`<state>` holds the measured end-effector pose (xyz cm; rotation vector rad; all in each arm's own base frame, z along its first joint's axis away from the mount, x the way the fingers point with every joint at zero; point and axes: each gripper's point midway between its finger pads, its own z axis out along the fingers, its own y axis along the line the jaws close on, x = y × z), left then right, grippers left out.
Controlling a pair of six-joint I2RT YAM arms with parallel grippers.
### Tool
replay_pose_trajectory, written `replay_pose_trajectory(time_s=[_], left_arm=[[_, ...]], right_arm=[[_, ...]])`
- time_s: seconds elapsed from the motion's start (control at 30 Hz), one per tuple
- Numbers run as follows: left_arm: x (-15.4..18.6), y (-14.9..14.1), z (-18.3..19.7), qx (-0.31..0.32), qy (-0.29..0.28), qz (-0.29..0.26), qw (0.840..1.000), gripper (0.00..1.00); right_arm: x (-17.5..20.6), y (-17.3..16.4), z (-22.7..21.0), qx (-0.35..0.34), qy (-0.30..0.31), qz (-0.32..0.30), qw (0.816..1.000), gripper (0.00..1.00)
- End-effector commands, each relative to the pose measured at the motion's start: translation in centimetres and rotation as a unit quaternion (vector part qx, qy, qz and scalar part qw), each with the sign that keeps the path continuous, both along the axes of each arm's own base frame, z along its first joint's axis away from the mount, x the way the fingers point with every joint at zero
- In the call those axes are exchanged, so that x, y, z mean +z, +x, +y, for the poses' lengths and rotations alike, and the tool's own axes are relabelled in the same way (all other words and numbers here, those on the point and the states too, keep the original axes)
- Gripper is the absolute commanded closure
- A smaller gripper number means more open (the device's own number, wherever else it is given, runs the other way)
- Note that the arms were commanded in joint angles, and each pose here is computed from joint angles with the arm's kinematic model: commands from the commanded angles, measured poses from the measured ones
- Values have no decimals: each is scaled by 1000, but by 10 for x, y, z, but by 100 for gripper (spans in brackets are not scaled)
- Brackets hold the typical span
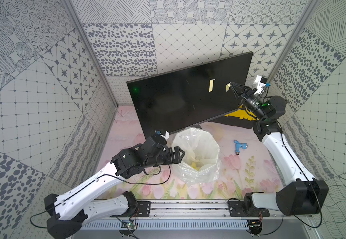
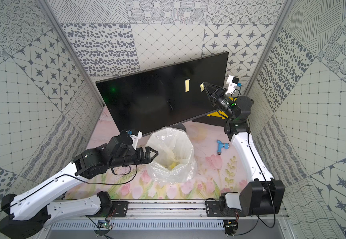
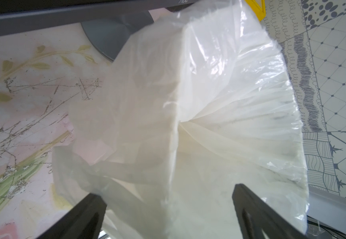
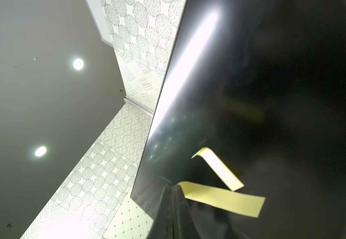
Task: Remove the sticky note from the monitor
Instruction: Tear off the sticky note from the monitor, then place the sticky note in the trash bin.
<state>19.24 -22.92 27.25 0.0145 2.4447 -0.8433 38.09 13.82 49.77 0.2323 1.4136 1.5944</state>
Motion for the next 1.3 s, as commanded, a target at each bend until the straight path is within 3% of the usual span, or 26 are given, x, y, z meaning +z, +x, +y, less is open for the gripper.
replay_pose_trajectory(time_s=[0.0, 0.27, 0.43, 0.47, 0.5, 0.57, 0.6, 0.67, 0.73, 1.0, 1.27], left_arm=[[7, 0, -8, -18, -17, -16, 1000, 1], [6, -1, -6, -14, -17, -17, 1000, 1], [6, -2, -3, -11, -15, -15, 1000, 1], [6, -2, -3, -11, -15, -16, 1000, 1], [6, -2, -4, -11, -15, -15, 1000, 1], [6, -2, -4, -13, -14, -15, 1000, 1], [6, -2, -4, -13, -13, -14, 1000, 1], [6, -2, -3, -11, -14, -14, 1000, 1], [8, -2, -3, -10, -15, -16, 1000, 1], [11, -2, -3, -12, -15, -17, 1000, 1], [13, -2, -2, -12, -16, -21, 1000, 1]], right_arm=[[-9, -44, 33, 62, -49, -8, 997, 100], [-82, -138, 106, 186, -176, 28, 966, 100], [-131, -163, 119, 220, -202, 85, 951, 100], [-146, -168, 122, 228, -212, 100, 945, 96], [-156, -169, 125, 229, -220, 110, 942, 86], [-171, -172, 128, 232, -237, 123, 935, 56], [-175, -174, 129, 233, -241, 124, 934, 47], [-173, -174, 130, 231, -242, 122, 934, 36], [-166, -173, 129, 229, -241, 113, 936, 32], [-124, -173, 129, 220, -247, 64, 941, 31], [-122, -177, 121, 210, -308, 39, 927, 30]])
